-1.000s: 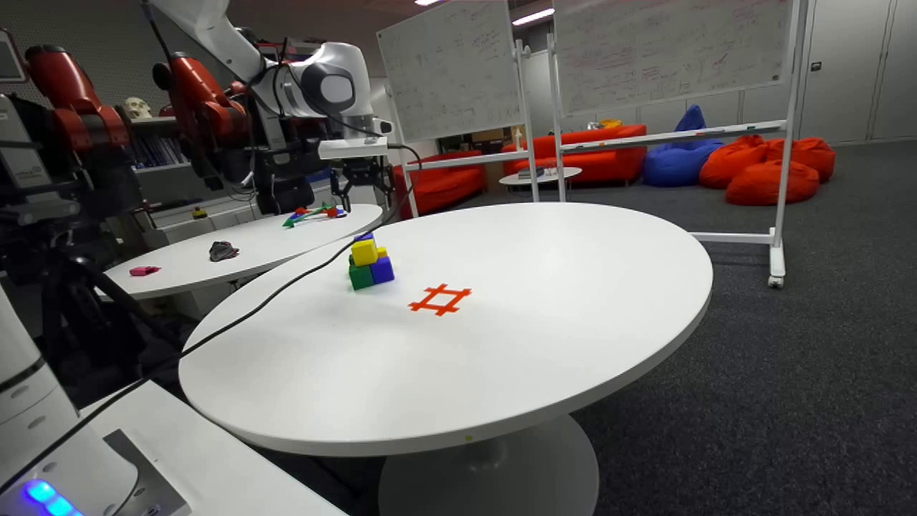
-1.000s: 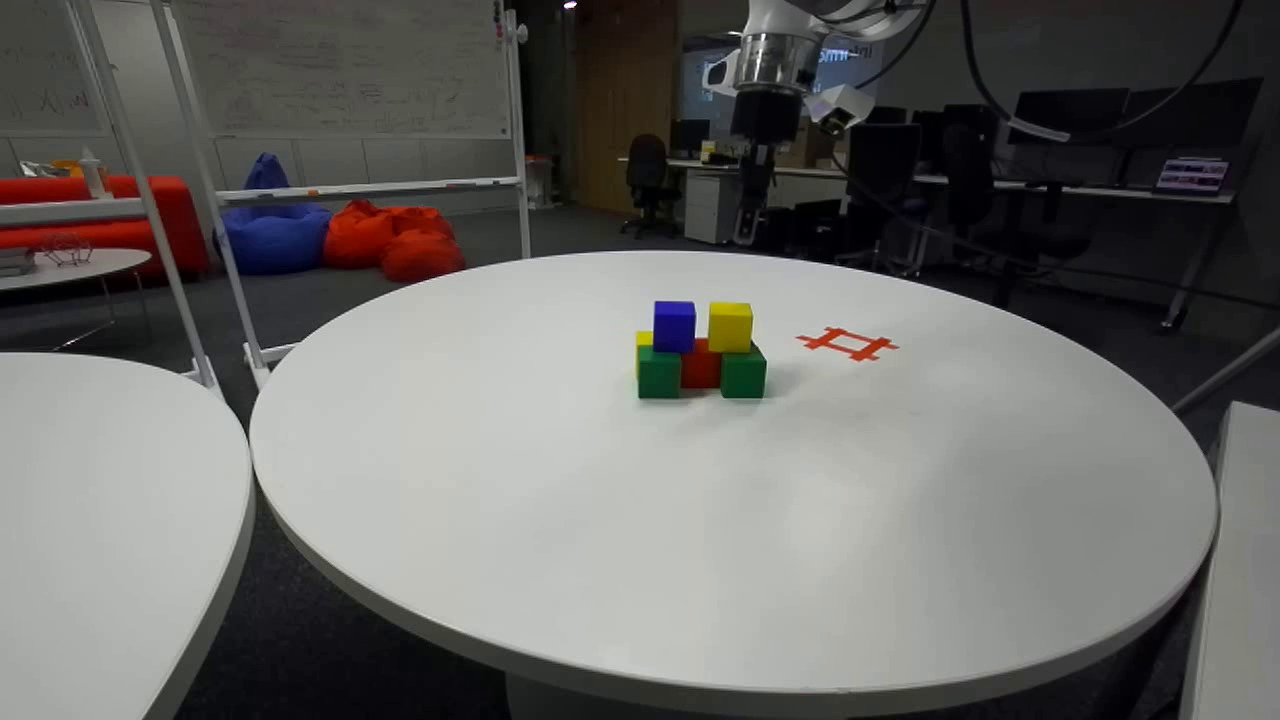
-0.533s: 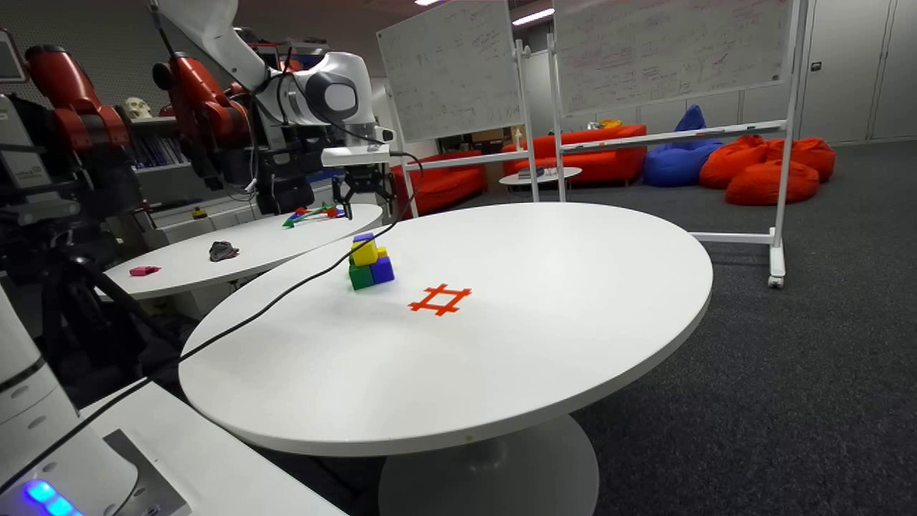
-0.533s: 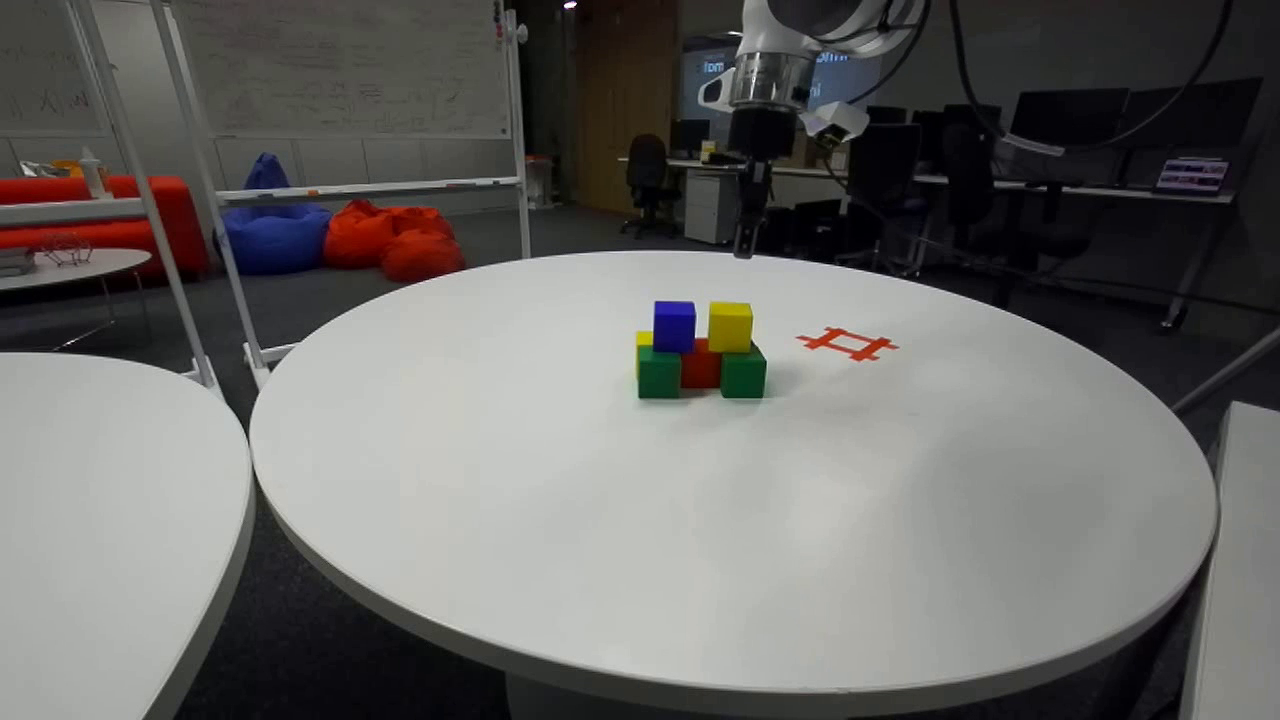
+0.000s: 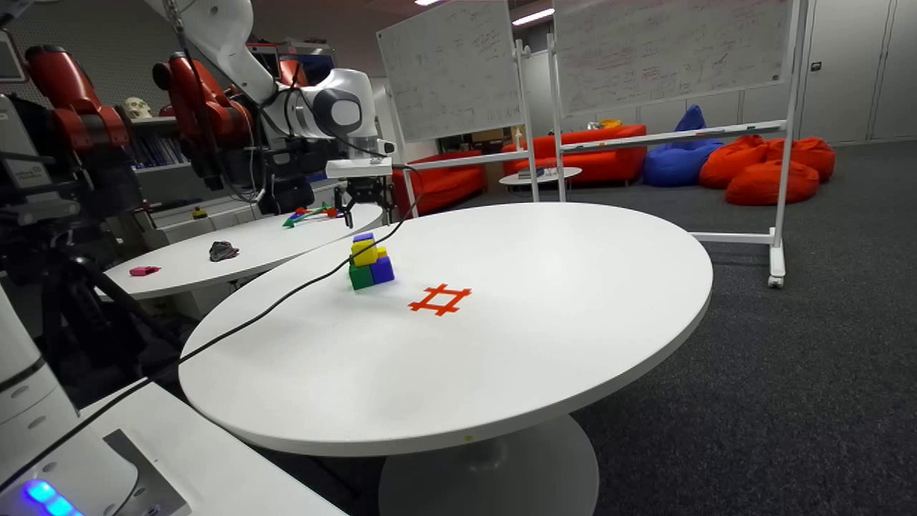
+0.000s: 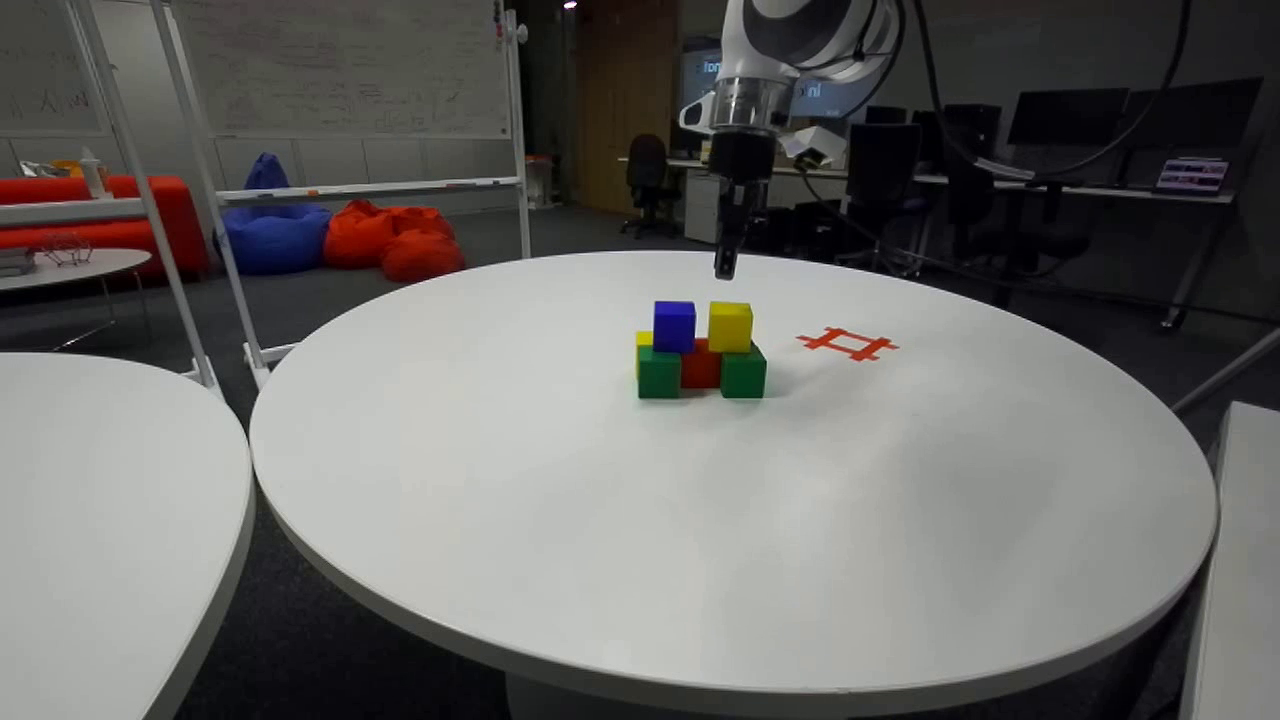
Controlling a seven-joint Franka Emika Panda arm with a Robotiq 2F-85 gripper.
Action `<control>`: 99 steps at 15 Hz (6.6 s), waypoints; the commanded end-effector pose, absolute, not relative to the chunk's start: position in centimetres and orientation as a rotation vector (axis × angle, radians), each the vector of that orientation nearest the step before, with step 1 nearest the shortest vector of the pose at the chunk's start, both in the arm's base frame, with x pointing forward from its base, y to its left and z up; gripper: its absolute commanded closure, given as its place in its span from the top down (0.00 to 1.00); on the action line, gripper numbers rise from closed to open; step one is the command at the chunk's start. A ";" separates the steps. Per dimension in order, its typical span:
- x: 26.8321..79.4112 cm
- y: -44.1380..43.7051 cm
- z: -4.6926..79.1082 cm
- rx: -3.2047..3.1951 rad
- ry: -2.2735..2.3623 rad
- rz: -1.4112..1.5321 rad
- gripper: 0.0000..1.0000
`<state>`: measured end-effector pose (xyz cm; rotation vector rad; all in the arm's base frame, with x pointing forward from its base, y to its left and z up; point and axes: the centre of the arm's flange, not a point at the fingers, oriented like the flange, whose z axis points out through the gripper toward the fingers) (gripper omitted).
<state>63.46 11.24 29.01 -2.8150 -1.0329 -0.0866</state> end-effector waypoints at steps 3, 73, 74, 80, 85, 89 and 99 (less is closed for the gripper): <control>65.5 12.0 28.1 -2.806 -1.028 0.032 1.00; 64.7 15.1 21.2 -2.795 -1.341 0.319 1.00; 64.7 15.2 21.2 -2.795 -1.344 0.319 1.00; 64.6 15.2 21.2 -2.795 -1.343 0.312 1.00; 64.7 15.2 21.2 -2.795 -1.344 0.320 1.00; 64.7 15.2 21.2 -2.796 -1.350 0.320 1.00; 64.9 15.3 21.2 -2.800 -1.347 0.311 0.32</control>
